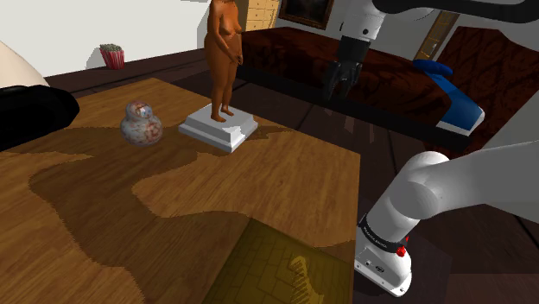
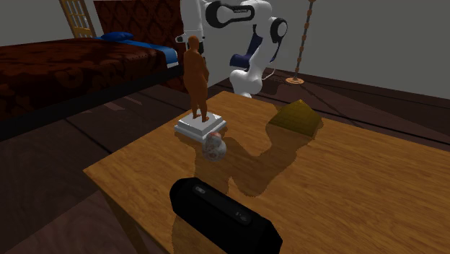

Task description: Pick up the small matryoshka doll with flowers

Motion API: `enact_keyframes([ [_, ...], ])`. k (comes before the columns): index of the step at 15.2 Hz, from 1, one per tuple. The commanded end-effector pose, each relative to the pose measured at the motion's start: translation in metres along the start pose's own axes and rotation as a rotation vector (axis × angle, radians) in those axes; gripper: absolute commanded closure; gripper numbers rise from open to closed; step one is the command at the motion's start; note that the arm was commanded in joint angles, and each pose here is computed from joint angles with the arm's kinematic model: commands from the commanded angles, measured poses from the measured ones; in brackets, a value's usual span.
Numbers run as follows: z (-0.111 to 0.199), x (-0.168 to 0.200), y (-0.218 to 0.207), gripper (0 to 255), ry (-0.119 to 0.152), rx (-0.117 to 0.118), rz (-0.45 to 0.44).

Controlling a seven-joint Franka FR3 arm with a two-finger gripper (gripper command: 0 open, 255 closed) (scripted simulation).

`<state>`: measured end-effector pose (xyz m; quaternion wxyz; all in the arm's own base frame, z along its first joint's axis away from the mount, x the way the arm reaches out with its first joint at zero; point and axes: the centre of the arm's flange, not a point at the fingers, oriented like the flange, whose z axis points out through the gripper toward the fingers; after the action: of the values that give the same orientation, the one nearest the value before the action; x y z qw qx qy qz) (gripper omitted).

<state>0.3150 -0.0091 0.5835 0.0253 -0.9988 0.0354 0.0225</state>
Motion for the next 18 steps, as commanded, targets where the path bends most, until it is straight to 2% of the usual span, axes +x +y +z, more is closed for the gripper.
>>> enact_keyframes([
  [1, 0.0, 0.0, 0.0, 0, 0.0, 0.0, 0.0],
  [18, 0.007, 0.07, -0.209, 0, 0.002, 0.027, -0.005],
])
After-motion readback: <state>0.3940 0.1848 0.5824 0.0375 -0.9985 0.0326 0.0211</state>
